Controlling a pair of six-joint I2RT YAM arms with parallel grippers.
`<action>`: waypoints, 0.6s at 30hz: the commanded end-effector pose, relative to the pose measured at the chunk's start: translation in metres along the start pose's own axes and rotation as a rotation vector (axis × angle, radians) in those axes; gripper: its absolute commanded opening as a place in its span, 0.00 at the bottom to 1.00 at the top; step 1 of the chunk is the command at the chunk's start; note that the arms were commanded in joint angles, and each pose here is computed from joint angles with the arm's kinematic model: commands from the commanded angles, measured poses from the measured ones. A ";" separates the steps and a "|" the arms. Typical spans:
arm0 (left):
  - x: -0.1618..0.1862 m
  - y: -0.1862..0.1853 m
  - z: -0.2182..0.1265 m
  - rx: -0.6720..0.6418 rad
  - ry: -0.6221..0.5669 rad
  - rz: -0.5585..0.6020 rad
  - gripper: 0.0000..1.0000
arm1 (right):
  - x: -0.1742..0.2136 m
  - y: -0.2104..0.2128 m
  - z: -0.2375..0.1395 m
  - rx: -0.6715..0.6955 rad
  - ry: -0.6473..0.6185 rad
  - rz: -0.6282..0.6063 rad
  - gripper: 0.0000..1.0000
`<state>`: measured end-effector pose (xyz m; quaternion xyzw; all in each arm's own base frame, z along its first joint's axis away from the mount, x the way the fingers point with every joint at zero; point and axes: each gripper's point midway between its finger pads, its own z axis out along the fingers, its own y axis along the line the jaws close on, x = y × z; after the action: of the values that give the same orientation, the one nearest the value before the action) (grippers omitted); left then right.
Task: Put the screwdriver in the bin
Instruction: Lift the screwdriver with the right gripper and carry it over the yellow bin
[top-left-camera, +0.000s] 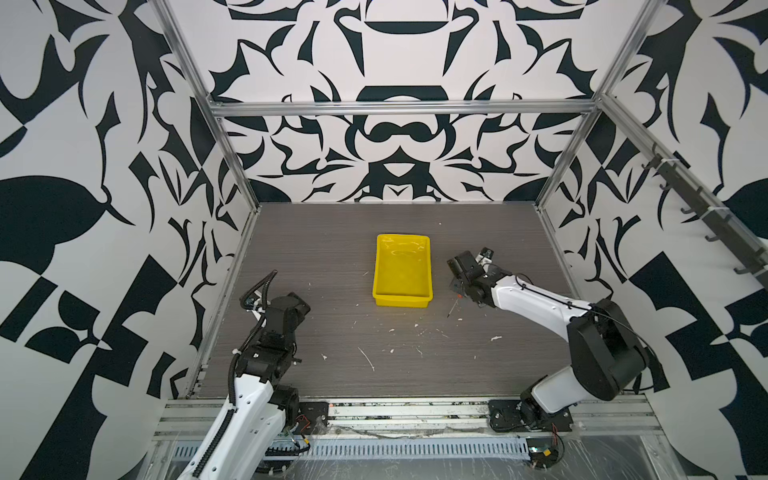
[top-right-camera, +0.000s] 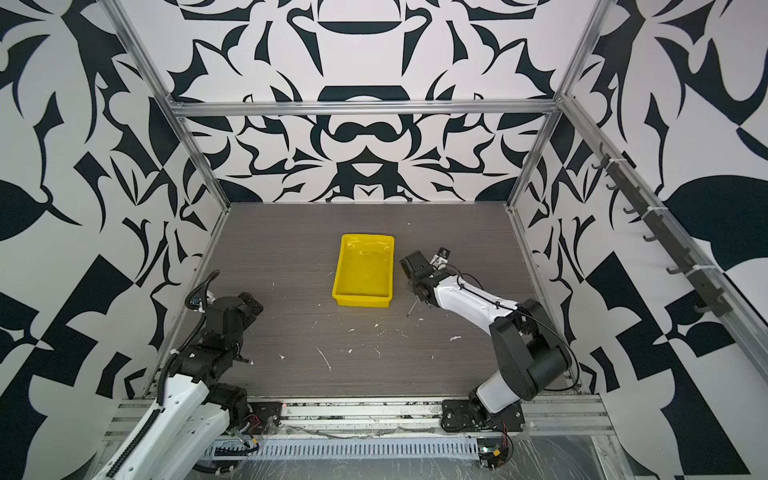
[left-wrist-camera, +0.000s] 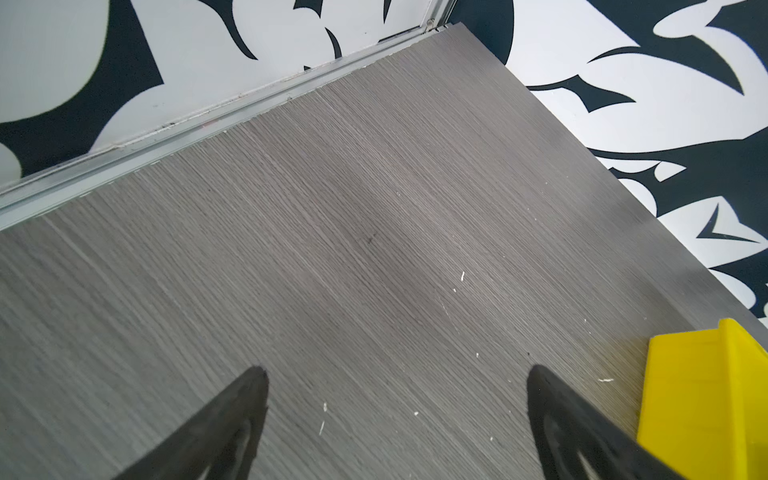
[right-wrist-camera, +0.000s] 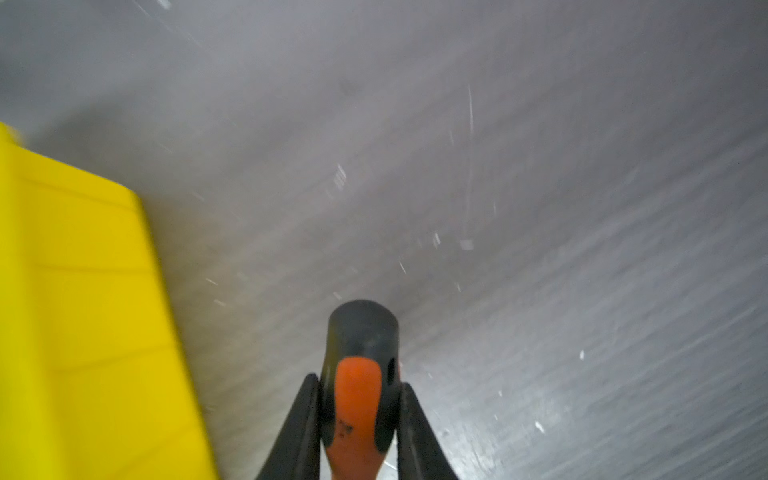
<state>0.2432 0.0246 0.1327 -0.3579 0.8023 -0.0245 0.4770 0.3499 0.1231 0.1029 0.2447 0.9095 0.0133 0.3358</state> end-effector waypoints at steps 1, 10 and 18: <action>0.001 0.003 0.001 -0.008 -0.001 -0.003 1.00 | -0.049 0.032 -0.045 -0.046 -0.190 -0.088 0.09; 0.002 0.003 0.000 -0.009 0.003 -0.003 1.00 | -0.047 0.131 -0.054 -0.198 -0.207 -0.179 0.11; 0.001 0.002 0.003 -0.010 -0.005 0.006 1.00 | -0.010 0.191 -0.002 -0.176 -0.046 -0.264 0.11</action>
<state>0.2445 0.0238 0.1324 -0.3553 0.8036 -0.0249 0.4768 0.4352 0.2758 0.1450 0.1053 0.9119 0.0430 0.3944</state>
